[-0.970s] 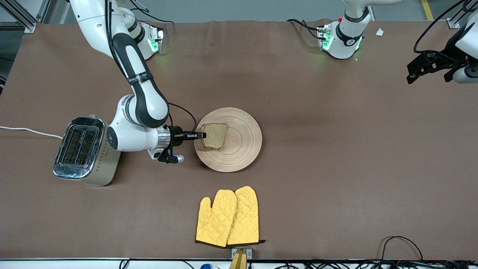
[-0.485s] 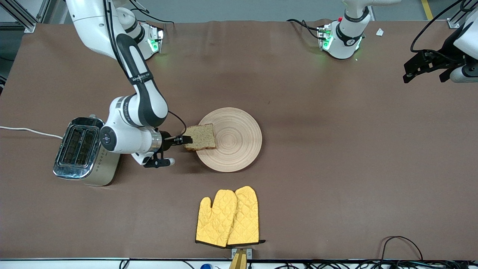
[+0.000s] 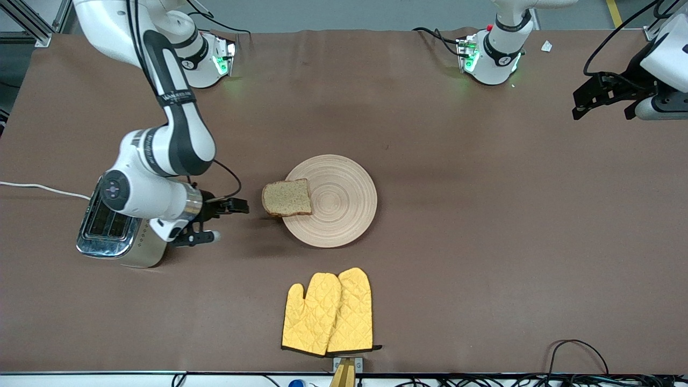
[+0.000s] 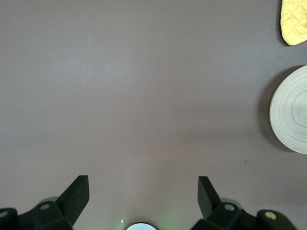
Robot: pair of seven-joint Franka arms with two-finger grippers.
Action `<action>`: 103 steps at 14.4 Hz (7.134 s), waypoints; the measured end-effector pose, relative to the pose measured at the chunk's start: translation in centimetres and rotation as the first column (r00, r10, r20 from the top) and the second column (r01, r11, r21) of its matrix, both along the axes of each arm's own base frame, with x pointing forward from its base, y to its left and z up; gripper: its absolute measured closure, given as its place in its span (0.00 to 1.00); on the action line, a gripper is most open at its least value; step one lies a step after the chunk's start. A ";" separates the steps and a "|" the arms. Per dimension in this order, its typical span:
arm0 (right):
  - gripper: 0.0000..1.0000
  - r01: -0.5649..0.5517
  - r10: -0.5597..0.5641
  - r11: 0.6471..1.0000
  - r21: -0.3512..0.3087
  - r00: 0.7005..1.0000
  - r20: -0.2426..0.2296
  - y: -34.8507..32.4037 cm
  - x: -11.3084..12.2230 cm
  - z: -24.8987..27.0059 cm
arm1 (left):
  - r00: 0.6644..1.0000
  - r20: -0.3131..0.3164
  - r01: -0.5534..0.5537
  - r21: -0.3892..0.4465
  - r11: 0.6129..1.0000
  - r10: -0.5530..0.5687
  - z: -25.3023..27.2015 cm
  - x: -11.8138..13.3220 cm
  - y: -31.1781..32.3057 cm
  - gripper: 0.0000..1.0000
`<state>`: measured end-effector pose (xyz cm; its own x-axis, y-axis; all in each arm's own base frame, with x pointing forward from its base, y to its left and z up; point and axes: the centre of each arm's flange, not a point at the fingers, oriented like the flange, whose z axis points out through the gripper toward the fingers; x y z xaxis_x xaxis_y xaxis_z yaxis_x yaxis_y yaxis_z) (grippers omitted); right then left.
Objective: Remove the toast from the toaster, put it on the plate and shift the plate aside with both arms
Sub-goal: 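Withdraw the right gripper while the left gripper reaches toward the plate, then grasp the rim of the wooden plate with the left gripper, then slide the plate with the toast away from the toaster with the left gripper, then open the left gripper and release the plate rim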
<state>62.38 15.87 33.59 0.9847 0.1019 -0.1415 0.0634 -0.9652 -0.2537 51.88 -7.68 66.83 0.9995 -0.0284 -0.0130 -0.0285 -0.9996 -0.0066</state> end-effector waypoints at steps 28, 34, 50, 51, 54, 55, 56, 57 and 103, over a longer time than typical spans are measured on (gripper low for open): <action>0.00 0.170 -0.127 0.969 -0.180 0.965 0.230 -23.4 -8.0 30.9 | 0.958 -0.167 0.037 -0.735 0.677 -0.234 -41.2 7.8 -22.2 0.14; 0.00 0.174 -0.135 0.968 -0.181 0.969 0.208 -23.4 -8.4 31.0 | 0.951 -0.105 0.071 -0.840 0.538 -0.290 -50.2 6.6 -22.5 0.33; 0.00 0.159 -0.114 0.967 -0.201 0.968 0.222 -21.8 -8.4 31.8 | 0.959 -0.029 0.102 -0.893 0.439 -0.284 -55.3 5.4 -22.9 0.91; 0.00 0.160 -0.114 0.966 -0.201 0.968 0.222 -21.8 -8.4 31.8 | 0.958 -0.028 0.103 -0.895 0.434 -0.284 -55.2 5.6 -22.8 0.91; 0.00 0.158 -0.112 0.967 -0.202 0.969 0.219 -21.7 -8.4 31.8 | 0.956 -0.043 0.077 -0.917 0.390 -0.291 -54.6 6.4 -21.0 0.91; 0.00 0.156 -0.111 0.967 -0.202 0.970 0.217 -21.6 -8.4 31.7 | 0.953 -0.048 0.066 -0.930 0.361 -0.298 -54.1 6.9 -20.0 0.91; 0.00 0.156 -0.111 0.967 -0.202 0.970 0.217 -21.6 -8.4 31.7 | 0.953 -0.049 0.057 -0.940 0.335 -0.300 -53.5 7.4 -19.0 0.91; 0.00 0.157 -0.112 0.967 -0.202 0.970 0.217 -21.7 -8.4 31.7 | 0.953 -0.049 0.050 -0.948 0.314 -0.300 -52.9 7.9 -18.0 0.91; 0.00 0.148 -0.102 0.968 -0.203 0.971 0.218 -21.1 -8.4 31.8 | 0.995 -0.097 -0.083 -0.857 0.509 -0.002 -52.7 6.3 29.5 0.91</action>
<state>54.01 -5.27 65.34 0.9977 -0.0347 0.0586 -0.0328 -0.9989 -0.0326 58.22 21.85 14.14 0.9964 -0.0281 -0.0796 0.0539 -0.5141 0.8561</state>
